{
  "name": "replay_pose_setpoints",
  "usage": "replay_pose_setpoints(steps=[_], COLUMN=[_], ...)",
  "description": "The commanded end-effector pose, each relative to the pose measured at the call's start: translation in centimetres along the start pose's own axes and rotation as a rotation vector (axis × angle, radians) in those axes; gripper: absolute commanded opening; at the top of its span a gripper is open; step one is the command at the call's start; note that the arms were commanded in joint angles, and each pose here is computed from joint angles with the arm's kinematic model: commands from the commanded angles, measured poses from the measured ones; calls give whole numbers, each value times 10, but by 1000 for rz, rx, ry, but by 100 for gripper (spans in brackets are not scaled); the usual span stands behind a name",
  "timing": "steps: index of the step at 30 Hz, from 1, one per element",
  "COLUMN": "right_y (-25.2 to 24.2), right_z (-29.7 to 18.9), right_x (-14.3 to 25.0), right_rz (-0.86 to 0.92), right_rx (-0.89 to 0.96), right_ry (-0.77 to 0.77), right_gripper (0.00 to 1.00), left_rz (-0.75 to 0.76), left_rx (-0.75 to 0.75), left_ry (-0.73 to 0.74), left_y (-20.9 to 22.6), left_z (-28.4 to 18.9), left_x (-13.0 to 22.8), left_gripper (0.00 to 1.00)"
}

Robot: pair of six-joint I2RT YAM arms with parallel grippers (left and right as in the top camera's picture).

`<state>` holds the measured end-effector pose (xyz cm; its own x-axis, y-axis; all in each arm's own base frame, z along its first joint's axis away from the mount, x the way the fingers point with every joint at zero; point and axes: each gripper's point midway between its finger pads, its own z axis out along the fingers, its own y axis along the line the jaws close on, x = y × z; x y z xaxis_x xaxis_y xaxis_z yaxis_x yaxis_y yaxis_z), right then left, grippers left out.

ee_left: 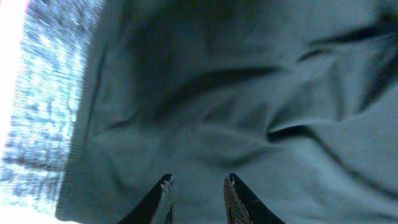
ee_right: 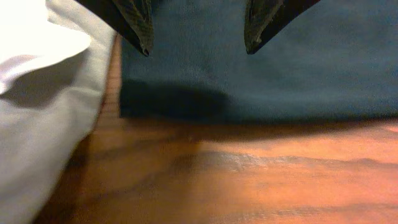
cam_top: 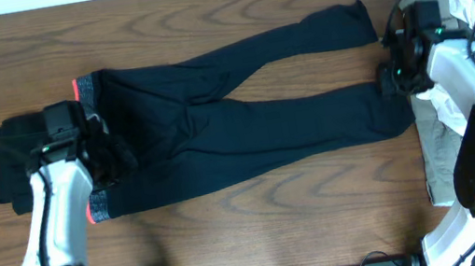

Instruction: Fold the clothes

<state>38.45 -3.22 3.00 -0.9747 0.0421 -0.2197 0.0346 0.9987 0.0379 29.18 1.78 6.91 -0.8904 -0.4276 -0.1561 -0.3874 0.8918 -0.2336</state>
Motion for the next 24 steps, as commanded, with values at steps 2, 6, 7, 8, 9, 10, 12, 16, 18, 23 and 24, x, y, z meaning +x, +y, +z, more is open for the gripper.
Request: replay_pose_setpoints(steps=[2, 6, 7, 8, 9, 10, 12, 16, 18, 23, 24], right_y=[3, 4, 4, 5, 5, 6, 7, 10, 10, -11, -16], right_z=[25, 37, 40, 41, 43, 45, 46, 39, 39, 37, 36], right_x=[33, 62, 72, 80, 90, 99, 120, 167, 180, 187, 188], right_rz=[-2, 70, 98, 116, 129, 136, 154, 237, 242, 306, 337], right_rx=[-9, -8, -7, -6, -5, -4, -2, 18, 21, 150, 180], right_ry=[69, 134, 159, 179, 206, 230, 292, 453, 487, 495, 492], right_gripper=[47, 47, 47, 47, 47, 47, 46, 46, 47, 48, 49], left_rz=[12, -2, -6, -10, -14, -18, -25, -33, -34, -29, -19], left_rx=[-16, -37, -43, -49, -55, -61, -71, -83, -85, -156, -217], left_ry=[101, 173, 195, 214, 234, 255, 290, 330, 337, 353, 351], left_y=[2, 7, 9, 10, 12, 13, 16, 18, 18, 31, 42], left_z=[22, 35, 38, 40, 42, 43, 43, 41, 41, 37, 35], left_x=[15, 26, 29, 33, 36, 41, 48, 57, 59, 64, 64], left_gripper=[28, 29, 29, 29, 29, 29, 29, 30, 30, 30, 30])
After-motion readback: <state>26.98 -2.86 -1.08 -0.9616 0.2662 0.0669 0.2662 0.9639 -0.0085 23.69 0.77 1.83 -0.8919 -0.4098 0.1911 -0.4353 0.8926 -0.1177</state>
